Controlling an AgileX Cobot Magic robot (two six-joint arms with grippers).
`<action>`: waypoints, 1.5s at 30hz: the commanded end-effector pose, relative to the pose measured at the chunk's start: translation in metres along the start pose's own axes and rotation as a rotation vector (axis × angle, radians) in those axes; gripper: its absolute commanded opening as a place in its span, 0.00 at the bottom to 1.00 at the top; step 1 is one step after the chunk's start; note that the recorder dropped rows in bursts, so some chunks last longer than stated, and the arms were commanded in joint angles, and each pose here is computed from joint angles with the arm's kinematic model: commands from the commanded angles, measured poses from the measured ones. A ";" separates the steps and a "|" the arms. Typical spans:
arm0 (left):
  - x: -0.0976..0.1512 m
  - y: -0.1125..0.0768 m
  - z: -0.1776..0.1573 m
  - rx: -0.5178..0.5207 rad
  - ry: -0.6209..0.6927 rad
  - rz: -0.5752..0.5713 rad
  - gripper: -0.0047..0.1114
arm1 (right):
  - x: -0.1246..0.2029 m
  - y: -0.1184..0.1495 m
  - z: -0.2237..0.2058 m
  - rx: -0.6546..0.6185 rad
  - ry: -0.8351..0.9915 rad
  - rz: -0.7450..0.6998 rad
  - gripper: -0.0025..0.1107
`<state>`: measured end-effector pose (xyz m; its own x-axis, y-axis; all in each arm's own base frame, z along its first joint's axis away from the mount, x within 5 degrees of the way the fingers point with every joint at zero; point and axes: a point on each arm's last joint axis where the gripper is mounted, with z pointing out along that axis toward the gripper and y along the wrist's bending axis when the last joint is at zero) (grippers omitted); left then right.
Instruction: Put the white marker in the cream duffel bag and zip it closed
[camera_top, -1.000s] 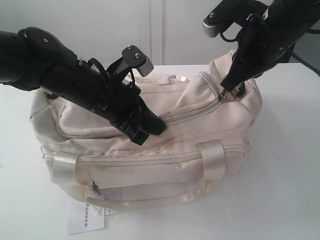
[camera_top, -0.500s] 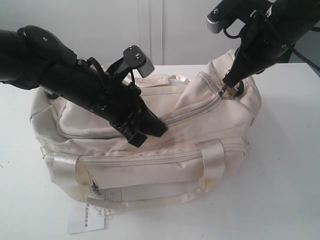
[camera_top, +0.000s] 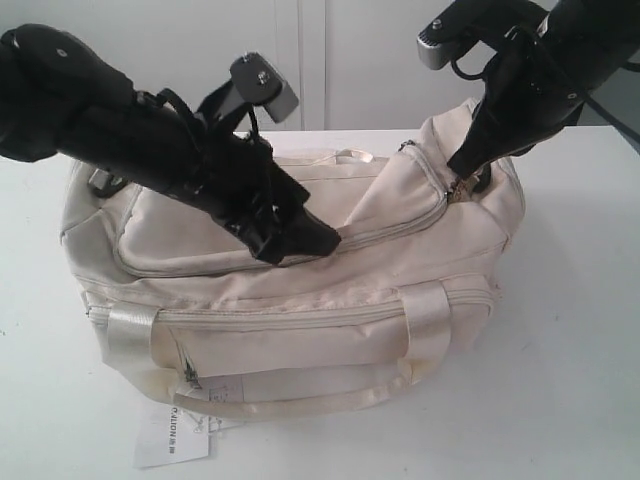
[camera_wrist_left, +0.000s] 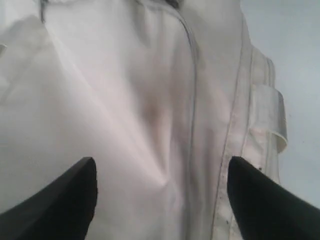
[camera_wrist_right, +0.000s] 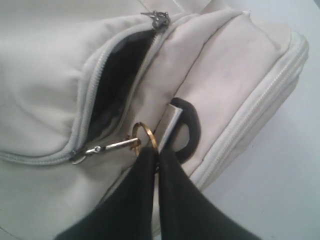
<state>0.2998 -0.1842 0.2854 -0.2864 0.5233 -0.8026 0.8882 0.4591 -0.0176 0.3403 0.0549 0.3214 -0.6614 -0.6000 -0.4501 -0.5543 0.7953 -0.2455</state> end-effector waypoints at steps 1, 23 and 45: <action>-0.019 -0.009 -0.020 -0.008 -0.129 -0.037 0.68 | 0.001 -0.001 -0.001 -0.010 -0.007 0.016 0.02; -0.033 -0.020 0.067 0.024 -0.236 -0.022 0.60 | -0.005 0.005 -0.021 -0.056 -0.112 0.108 0.02; -0.024 -0.011 0.086 -0.011 -0.173 0.030 0.04 | -0.004 0.005 -0.021 -0.057 -0.108 0.100 0.02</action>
<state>0.3293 -0.2622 0.2519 -0.2068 0.4010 -0.8924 0.8795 0.4758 0.0100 0.3310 0.0623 0.3376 -0.6618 -0.5057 -0.5534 -0.5239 0.8400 -0.1412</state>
